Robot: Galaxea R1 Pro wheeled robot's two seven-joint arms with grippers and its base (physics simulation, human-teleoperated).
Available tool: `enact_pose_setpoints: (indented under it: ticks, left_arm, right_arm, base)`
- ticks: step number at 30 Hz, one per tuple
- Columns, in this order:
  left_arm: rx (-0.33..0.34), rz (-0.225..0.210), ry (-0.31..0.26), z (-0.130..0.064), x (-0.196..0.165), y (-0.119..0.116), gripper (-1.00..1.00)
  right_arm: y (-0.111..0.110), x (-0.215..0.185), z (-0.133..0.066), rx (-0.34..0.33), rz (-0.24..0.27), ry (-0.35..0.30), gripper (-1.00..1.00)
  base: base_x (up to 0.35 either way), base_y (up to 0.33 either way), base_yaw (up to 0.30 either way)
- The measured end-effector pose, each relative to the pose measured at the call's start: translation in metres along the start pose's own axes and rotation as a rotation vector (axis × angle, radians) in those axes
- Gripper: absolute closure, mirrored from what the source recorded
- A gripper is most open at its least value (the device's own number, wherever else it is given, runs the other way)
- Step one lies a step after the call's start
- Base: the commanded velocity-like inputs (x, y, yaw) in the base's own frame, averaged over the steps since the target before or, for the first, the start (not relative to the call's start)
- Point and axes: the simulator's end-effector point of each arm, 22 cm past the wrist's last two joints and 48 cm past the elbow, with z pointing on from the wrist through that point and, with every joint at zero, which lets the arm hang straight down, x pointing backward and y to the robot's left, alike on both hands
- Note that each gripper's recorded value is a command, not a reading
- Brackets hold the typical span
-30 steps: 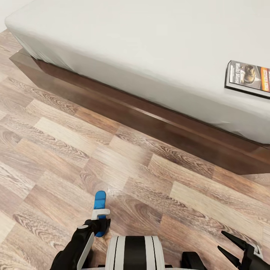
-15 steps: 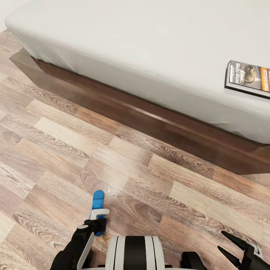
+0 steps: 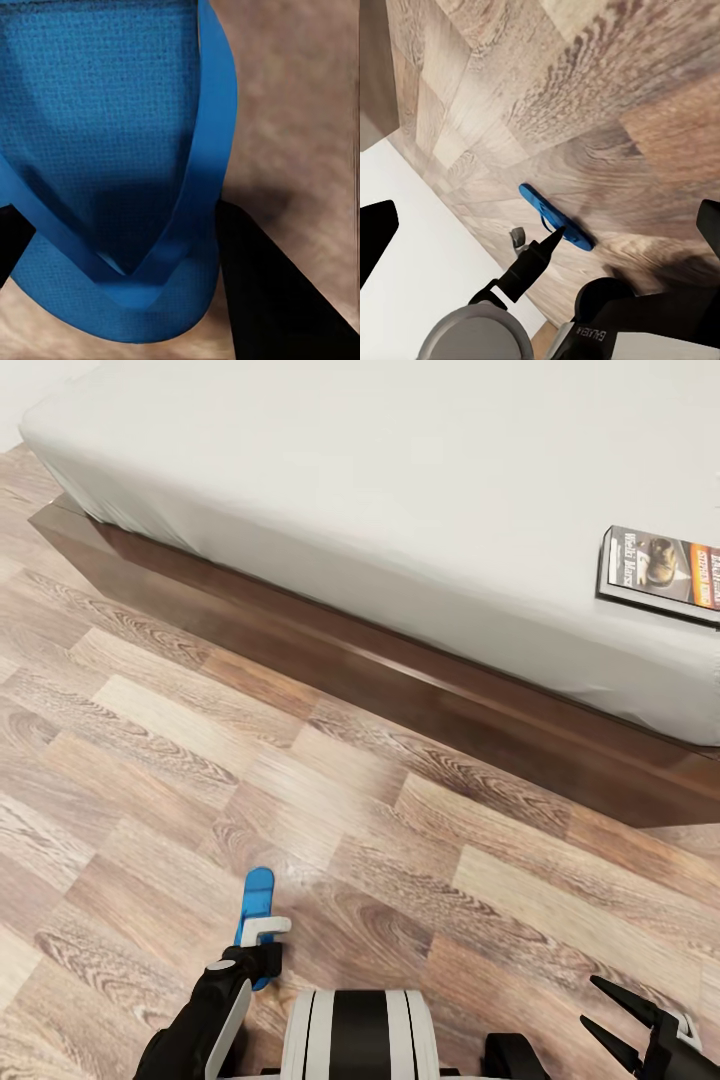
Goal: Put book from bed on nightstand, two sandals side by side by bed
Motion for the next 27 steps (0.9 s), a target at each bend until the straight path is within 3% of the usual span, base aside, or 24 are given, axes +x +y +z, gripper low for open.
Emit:
enact_pose_setpoints:
  ticks: [27]
  left_arm:
    - [0.009,0.001,-0.107,-0.036,-0.047,-0.004,1.0]
  right_arm:
    - [0.042,-0.001,-0.005,-0.082,-0.071,-0.012,-1.0]
  base:
    - [0.0,0.0,0.0]
